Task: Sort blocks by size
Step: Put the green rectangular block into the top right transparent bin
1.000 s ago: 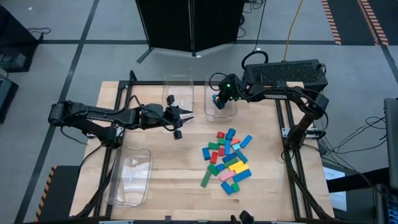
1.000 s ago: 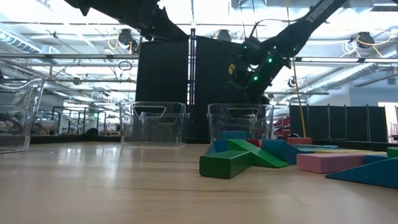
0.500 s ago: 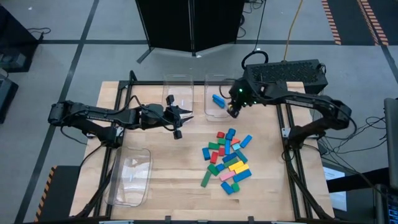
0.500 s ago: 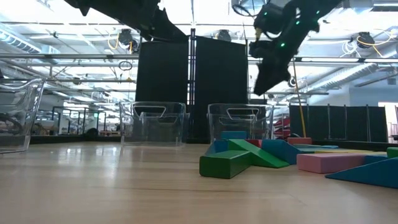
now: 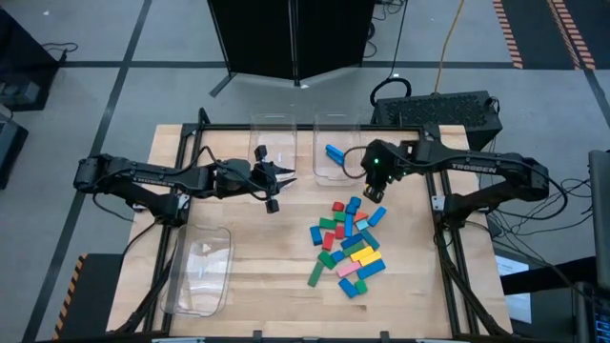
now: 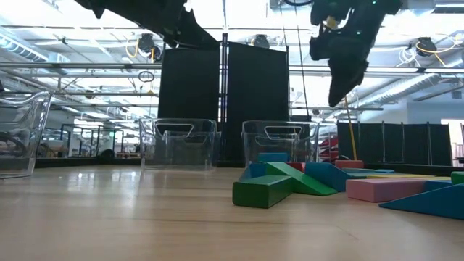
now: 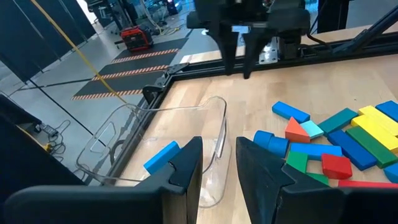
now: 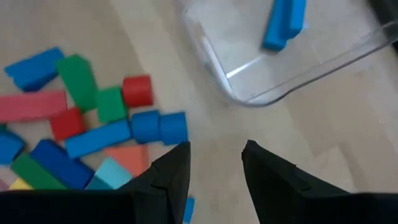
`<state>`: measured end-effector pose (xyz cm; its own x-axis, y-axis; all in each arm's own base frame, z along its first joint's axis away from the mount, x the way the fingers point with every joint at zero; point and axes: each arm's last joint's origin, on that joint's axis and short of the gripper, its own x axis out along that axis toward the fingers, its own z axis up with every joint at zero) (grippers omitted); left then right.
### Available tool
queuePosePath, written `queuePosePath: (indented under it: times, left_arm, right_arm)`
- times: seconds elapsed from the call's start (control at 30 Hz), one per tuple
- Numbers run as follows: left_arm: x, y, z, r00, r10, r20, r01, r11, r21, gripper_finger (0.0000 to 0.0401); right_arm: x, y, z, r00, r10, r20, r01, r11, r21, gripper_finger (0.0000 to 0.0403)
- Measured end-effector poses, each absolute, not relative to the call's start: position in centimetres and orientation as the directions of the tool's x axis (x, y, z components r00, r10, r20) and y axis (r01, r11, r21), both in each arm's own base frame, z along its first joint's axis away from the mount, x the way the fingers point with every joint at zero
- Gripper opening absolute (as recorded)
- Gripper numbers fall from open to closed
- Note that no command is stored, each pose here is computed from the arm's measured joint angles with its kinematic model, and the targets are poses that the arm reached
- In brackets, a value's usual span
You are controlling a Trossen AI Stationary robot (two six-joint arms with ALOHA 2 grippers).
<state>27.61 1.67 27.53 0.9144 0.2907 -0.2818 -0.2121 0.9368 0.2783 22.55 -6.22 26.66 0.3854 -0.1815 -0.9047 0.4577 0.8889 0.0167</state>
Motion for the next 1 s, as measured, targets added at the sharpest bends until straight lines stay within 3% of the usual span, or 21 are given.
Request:
queuePosePath:
  times: [0.6,0.83,1.0]
  left_arm:
    - [27.5,1.6,27.2,0.902,0.288,-0.321,-0.208,0.943,0.261,0.0100]
    - [27.0,0.8,25.5,0.873,0.057,-0.485,-0.023,0.997,0.076,0.0100]
    - [27.7,-0.5,24.7,0.937,-0.024,-0.348,0.060,0.994,0.092,0.0100]
  right_arm:
    - [22.8,-0.8,26.4,0.361,-0.089,-0.928,0.326,0.945,0.036,0.0141]
    - [22.6,1.7,26.2,0.345,-0.052,-0.937,0.264,0.964,0.044,0.0141]
    - [22.1,2.8,24.2,0.319,-0.036,-0.947,0.194,0.981,0.028,0.0141]
